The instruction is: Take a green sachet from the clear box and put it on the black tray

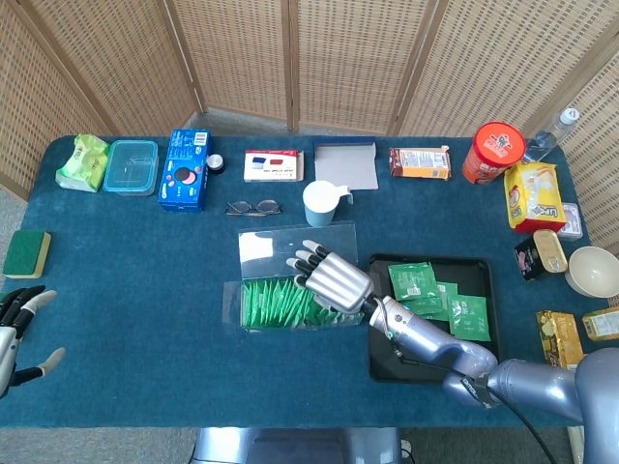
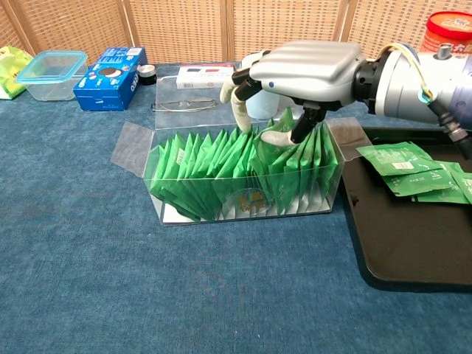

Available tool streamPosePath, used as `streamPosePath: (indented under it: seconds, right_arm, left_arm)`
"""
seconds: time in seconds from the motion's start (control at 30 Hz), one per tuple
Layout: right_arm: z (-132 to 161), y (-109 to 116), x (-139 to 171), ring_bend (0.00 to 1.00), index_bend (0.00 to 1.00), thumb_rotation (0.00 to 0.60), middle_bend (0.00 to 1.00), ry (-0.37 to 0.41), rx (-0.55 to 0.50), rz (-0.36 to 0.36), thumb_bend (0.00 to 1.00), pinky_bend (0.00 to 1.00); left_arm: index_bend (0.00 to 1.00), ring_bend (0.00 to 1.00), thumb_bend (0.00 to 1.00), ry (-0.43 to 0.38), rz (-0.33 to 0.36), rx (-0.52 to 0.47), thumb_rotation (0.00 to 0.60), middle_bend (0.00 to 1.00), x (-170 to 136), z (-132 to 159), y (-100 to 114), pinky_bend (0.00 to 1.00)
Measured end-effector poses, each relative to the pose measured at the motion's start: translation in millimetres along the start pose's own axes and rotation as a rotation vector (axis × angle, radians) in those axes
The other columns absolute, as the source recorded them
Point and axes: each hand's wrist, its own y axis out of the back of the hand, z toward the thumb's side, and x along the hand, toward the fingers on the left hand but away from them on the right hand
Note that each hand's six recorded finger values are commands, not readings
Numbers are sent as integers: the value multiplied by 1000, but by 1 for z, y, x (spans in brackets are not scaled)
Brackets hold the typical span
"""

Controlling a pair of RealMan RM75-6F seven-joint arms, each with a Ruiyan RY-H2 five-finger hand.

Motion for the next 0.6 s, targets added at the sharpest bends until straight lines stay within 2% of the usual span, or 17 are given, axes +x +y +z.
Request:
streamPosePath:
  seconds: [0.6]
  right_arm:
    - [1,2,0,262,616,600,282,-3,-12,-8,445,151]
  left_arm:
    - [170,102,189,-2,5,3,600,147,1,0,0,262]
